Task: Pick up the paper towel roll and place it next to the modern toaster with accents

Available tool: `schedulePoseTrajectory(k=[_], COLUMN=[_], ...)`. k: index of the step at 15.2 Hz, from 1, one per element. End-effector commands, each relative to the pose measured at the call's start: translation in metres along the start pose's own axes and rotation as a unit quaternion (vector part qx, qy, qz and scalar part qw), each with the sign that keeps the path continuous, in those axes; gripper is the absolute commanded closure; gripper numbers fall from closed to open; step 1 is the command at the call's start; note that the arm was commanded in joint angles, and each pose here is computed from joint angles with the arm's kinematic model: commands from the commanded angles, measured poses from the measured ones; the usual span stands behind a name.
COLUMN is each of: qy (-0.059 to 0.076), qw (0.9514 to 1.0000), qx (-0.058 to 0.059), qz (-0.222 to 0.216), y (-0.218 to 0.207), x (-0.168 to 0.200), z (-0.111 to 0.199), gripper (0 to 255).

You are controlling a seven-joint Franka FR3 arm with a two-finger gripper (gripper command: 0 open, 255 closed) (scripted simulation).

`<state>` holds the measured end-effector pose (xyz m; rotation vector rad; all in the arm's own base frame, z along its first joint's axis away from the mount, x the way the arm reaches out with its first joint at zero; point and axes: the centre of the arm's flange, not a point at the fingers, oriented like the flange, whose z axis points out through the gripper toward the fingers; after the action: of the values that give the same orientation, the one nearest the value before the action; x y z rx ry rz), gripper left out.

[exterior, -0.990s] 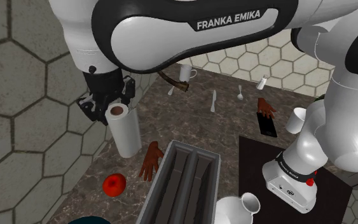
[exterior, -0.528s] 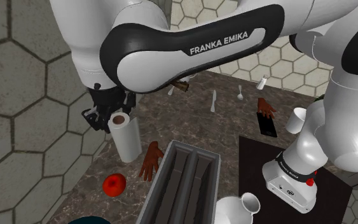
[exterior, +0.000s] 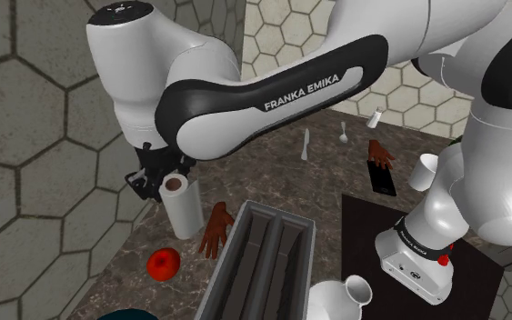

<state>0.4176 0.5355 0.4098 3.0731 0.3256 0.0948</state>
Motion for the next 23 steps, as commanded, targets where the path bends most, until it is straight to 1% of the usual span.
schedulePoseTrajectory(k=[1,6,14,15,20,23], qy=[0.000,0.000,0.000,0.000,0.000,0.000], qw=[1.0000,1.0000,1.0000,1.0000,1.0000,1.0000], qx=[0.000,0.000,0.000,0.000,0.000,0.000], qz=[0.000,0.000,0.000,0.000,0.000,0.000], y=[-0.001,-0.002,-0.002,-0.002,-0.002,-0.002], x=[-0.001,-0.003,-0.003,-0.003,-0.003,-0.003], z=[0.011,0.037,0.037,0.037,0.037,-0.002], gripper=[255,255,255,0,0,0])
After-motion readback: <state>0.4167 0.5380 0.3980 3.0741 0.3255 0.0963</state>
